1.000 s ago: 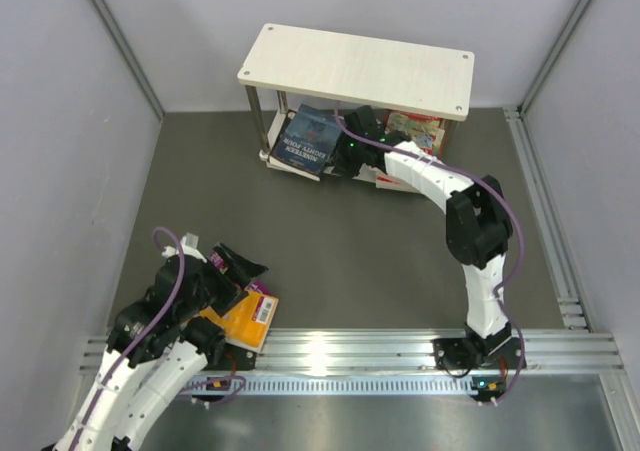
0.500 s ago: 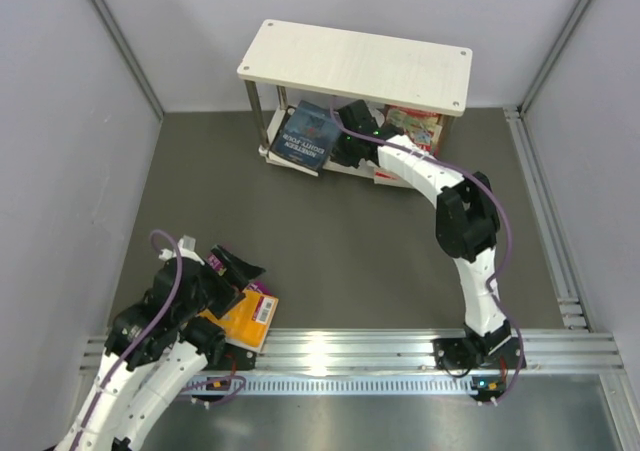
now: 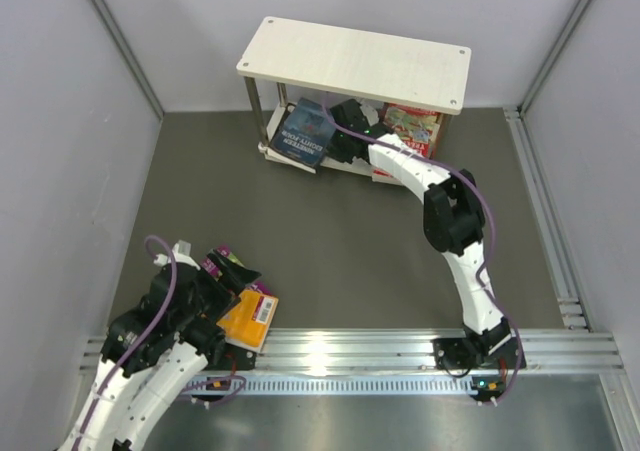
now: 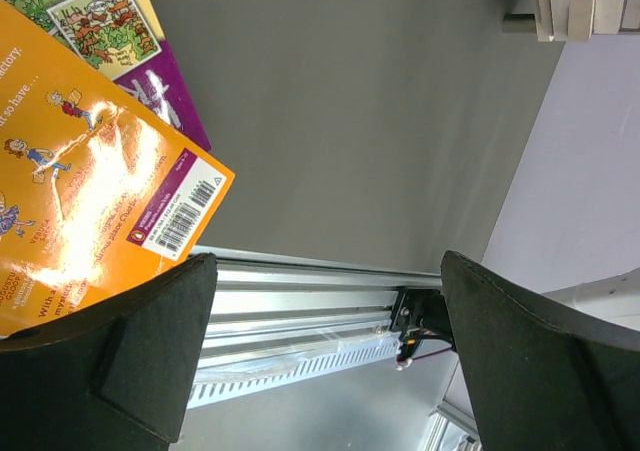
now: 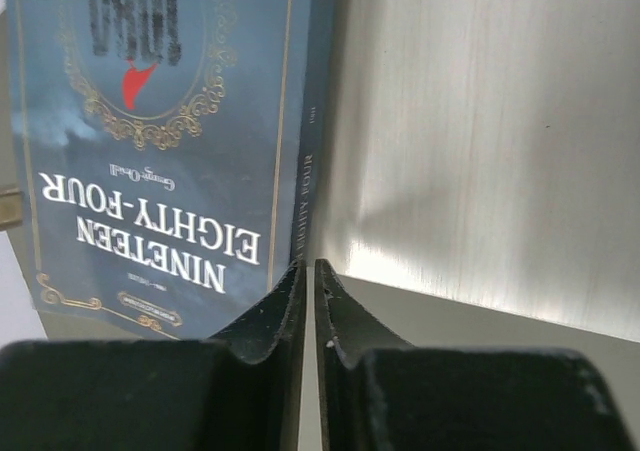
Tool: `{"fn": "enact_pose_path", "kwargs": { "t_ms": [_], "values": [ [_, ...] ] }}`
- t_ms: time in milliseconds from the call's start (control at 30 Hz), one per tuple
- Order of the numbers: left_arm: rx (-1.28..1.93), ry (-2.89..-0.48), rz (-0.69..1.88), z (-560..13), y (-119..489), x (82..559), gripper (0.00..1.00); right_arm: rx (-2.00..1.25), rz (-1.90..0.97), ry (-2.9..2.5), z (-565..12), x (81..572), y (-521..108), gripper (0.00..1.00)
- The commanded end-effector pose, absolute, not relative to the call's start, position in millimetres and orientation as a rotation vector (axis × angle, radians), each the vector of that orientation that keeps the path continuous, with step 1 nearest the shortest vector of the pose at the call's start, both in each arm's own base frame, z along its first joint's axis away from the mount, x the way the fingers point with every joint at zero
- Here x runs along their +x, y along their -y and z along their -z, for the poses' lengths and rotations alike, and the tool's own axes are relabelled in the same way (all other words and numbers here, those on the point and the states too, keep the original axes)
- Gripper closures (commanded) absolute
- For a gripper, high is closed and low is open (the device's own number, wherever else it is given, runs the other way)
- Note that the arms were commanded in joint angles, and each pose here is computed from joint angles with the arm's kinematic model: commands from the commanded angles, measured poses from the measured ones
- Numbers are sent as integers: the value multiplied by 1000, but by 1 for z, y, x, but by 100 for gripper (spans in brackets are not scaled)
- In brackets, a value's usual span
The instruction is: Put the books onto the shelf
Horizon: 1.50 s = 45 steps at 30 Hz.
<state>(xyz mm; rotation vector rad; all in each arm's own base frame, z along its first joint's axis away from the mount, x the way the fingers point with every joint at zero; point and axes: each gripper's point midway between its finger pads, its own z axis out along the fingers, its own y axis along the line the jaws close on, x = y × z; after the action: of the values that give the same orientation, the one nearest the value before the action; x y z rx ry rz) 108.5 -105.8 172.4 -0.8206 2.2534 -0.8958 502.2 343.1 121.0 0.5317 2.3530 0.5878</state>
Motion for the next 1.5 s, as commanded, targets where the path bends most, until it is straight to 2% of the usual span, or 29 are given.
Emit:
{"fn": "enact_pose_path", "kwargs": {
  "t_ms": [0, 333, 467, 533, 700, 933, 1000, 1100, 1200, 1300, 1467],
  "values": [
    [-816, -2225, 905, -180, 107, 114, 1, 476, -705, -2233, -156, 517, -370, 91],
    [-782, -2268, 909, -184, 115, 118, 1, 441, -828, -2169, -164, 525, -388, 87],
    [-796, -2252, 916, -186, 114, 117, 1, 416, -851, -2149, -180, 520, -386, 77],
    [-804, -2245, 922, -186, 114, 118, 1, 412, -852, -2154, -187, 509, -382, 67],
    [-814, -2257, 896, -184, 113, 121, 1, 360, -877, -2194, -199, 475, -377, 61],
    [-904, -2351, 674, -159, 98, 125, 1, 196, -958, -2203, -232, 391, -386, 55],
    [-918, -2332, 669, -163, 98, 131, 1, 159, -1035, -2233, -235, 366, -392, 45],
    [-934, -2296, 614, -172, 91, 139, 1, 12, -1264, -2293, -230, 302, -416, 39],
    [-916, -2296, 534, -183, 84, 146, 1, -201, -1485, -2432, -189, 229, -438, 39],
    [-892, -2305, 481, -195, 83, 153, 1, -359, -1592, -2549, -160, 178, -451, 39],
    [-887, -2228, 503, -233, 81, 163, 1, -377, -1661, -2642, -123, 142, -455, 39]
  ]
}}
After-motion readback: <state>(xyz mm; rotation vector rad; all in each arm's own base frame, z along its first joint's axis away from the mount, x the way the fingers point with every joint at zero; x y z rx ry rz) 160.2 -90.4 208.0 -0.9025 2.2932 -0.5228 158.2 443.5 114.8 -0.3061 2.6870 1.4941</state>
